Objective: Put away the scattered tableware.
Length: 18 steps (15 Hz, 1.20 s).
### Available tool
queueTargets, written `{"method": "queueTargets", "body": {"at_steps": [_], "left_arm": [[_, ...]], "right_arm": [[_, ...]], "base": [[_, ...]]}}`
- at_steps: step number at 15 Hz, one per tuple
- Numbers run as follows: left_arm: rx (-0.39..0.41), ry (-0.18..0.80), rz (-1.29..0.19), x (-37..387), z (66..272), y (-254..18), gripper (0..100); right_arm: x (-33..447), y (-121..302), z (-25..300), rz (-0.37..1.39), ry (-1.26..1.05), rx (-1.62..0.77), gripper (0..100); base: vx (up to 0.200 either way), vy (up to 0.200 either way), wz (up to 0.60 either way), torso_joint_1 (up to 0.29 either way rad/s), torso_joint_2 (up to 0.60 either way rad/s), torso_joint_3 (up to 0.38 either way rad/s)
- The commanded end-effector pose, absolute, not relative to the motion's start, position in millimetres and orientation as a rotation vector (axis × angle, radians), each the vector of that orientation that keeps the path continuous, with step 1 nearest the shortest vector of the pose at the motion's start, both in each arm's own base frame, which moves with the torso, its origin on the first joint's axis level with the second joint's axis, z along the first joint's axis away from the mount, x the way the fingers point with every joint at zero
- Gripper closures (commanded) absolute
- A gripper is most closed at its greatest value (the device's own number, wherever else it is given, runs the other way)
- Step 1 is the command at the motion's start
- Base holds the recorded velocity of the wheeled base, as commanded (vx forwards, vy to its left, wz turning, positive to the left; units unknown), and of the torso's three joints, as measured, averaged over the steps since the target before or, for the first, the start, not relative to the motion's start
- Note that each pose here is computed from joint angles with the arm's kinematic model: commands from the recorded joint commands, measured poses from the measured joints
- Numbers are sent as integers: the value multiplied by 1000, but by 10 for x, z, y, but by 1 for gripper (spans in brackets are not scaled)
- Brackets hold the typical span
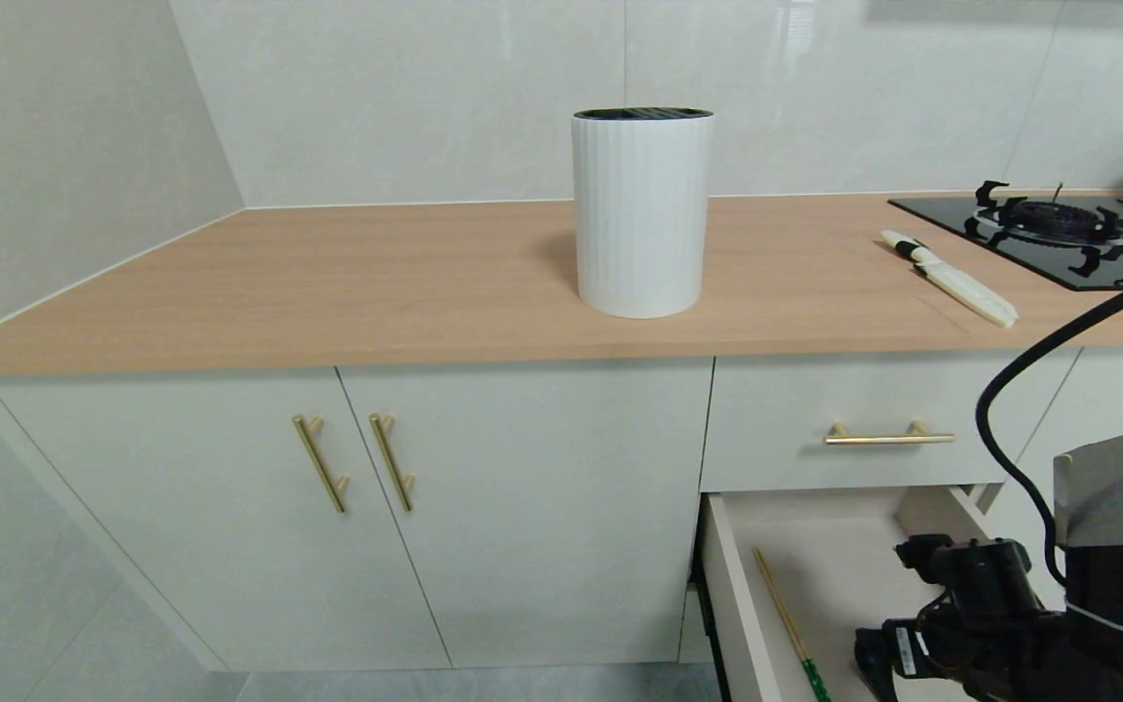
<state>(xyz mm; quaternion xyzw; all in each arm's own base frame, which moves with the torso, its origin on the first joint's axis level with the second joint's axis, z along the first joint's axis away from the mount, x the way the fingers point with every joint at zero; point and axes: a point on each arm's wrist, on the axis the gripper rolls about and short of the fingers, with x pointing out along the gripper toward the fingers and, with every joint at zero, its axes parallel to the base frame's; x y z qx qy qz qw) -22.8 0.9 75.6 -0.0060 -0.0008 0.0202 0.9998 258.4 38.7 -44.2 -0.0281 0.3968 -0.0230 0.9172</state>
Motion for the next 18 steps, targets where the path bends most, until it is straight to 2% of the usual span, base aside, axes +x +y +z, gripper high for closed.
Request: {"method": "queueTargets", "body": {"at_steps": [1,2,3,4,5,6,7,8,10,11,13,14,18], "left_arm": [[-12,-2,41,-228,756,9,0],[-12,-2,41,-228,756,9,0],[-12,-2,41,-228,756,9,0],[-12,-2,41,-228,756,9,0],[-12,-2,40,-228,756,9,0],[-12,-2,41,-228,756,9,0],[-12,-2,41,-228,756,9,0],[-12,-2,41,-228,756,9,0],[-12,-2,41,-228,756,9,0],[-12,-2,41,-228,756,9,0],[-12,-2,41,-228,756,9,0],[-12,-2,41,-228,756,9,0],[-12,-2,41,-228,756,9,0]], "right_arm": [[2326,341,150,-55,605,-35,0],[2223,319,349,-50,542,-50,0],[2216,318,365,-48,536,-53,0],[2031,286,645,-43,462,-101,0],[2005,281,680,-44,456,-103,0],[1880,260,894,-44,414,-99,0],[1855,256,975,-44,394,-96,0],[1767,239,1231,-45,355,-88,0],[1528,206,1563,-31,397,-84,0],[1358,193,1647,1,494,-95,0],[1092,240,1718,118,662,-74,0],[1001,275,1684,187,751,-32,0],[940,307,1452,284,941,58,0]], "base": [[0,0,0,0,0,0],[0,0,0,0,0,0],[0,0,0,0,0,0],[0,0,0,0,0,0],[0,0,0,0,0,0],[0,0,0,0,0,0],[0,0,0,0,0,0],[0,0,0,0,0,0],[0,0,0,0,0,0],[0,0,0,0,0,0],[0,0,0,0,0,0],[0,0,0,0,0,0],[0,0,0,0,0,0]]}}
